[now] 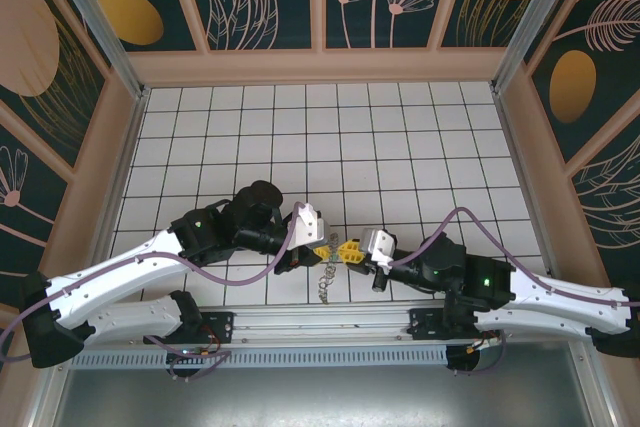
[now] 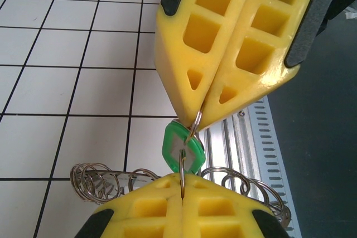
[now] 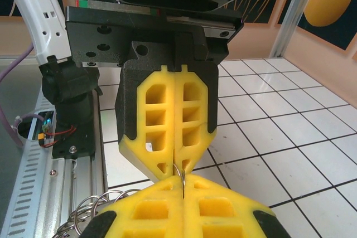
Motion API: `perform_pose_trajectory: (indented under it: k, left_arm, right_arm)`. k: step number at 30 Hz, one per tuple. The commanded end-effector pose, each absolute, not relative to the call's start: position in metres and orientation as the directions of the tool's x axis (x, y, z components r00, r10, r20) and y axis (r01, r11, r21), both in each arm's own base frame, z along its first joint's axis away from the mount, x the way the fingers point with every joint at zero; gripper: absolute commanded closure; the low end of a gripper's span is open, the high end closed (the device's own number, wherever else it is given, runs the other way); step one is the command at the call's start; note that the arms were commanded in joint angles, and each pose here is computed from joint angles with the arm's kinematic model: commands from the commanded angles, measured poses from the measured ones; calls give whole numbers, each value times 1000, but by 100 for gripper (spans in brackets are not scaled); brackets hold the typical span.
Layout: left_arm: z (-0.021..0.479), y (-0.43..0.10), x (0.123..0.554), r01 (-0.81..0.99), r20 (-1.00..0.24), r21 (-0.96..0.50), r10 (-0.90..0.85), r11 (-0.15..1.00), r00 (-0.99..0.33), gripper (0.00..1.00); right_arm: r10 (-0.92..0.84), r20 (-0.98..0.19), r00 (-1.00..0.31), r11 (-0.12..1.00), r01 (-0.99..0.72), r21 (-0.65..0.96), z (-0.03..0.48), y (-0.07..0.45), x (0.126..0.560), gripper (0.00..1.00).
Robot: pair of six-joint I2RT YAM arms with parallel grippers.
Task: Put the keys on the keyring
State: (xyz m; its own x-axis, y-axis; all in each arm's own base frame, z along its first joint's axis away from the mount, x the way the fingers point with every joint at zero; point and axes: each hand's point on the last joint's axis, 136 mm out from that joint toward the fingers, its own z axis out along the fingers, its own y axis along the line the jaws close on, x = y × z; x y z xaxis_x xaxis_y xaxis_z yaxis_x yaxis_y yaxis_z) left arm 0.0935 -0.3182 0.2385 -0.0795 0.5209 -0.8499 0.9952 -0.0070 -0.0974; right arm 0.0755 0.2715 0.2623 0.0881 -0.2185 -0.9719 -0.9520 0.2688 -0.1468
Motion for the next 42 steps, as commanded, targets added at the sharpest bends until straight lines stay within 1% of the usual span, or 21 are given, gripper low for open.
perform_pose_trajectory:
  k: [1,29,42]
  left_arm:
    - [246,-322,93,997,-870,-67,490,-28,-45,100]
    - [249,-321,92,997,-877,-65,478,-31,-42,100]
    - [248,-321,92,997,-875,-68,481,-30,-46,100]
  right_arm:
    - [-197,-976,95,269,-952,-147,270,273,76,100]
    - [-220,-972,83,264,-954,-141,264,277,78,100]
    - [-224,-971,87,232,-963,-139,261,279,73,100]
